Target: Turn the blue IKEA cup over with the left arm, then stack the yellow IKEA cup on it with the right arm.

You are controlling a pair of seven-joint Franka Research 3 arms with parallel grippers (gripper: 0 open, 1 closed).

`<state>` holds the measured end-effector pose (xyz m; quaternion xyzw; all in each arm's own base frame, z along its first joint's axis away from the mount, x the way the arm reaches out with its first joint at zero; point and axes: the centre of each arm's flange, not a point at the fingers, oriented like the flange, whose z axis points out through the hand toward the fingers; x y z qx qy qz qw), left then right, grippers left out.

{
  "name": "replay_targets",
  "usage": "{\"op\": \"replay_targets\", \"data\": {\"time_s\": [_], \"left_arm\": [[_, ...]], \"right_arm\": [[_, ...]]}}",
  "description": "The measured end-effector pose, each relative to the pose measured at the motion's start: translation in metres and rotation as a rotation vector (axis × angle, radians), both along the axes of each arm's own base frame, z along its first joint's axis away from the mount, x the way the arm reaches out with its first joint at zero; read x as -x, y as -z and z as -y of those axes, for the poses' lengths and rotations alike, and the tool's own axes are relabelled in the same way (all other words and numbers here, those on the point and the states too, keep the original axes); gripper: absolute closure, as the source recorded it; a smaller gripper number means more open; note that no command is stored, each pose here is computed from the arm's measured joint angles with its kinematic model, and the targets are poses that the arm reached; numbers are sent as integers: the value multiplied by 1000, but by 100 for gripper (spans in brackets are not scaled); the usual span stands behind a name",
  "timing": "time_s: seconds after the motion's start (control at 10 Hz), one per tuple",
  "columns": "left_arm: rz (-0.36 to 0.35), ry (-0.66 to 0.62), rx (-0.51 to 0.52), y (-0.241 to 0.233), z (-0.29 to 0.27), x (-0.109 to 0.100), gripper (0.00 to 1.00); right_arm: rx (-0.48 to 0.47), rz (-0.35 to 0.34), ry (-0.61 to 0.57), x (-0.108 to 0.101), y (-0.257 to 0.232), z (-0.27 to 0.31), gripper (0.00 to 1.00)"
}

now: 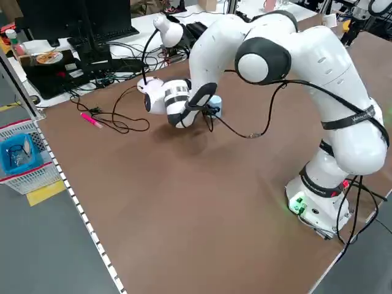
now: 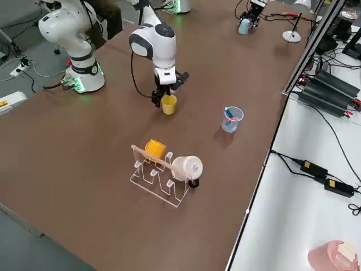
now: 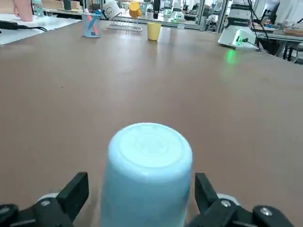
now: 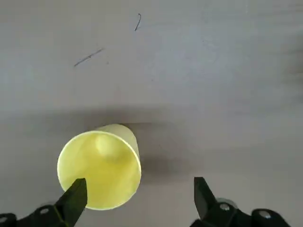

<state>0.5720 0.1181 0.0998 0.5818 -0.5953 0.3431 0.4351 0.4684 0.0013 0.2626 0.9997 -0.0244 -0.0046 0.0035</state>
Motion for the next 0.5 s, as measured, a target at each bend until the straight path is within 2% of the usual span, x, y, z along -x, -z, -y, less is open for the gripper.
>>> {"op": "replay_targets", "data": {"time_s": [0.5], "left_arm": [[-18,14,37,15,18,3,5]], "right_arm": [[-4,31,2,-4,10,1,0]]}}
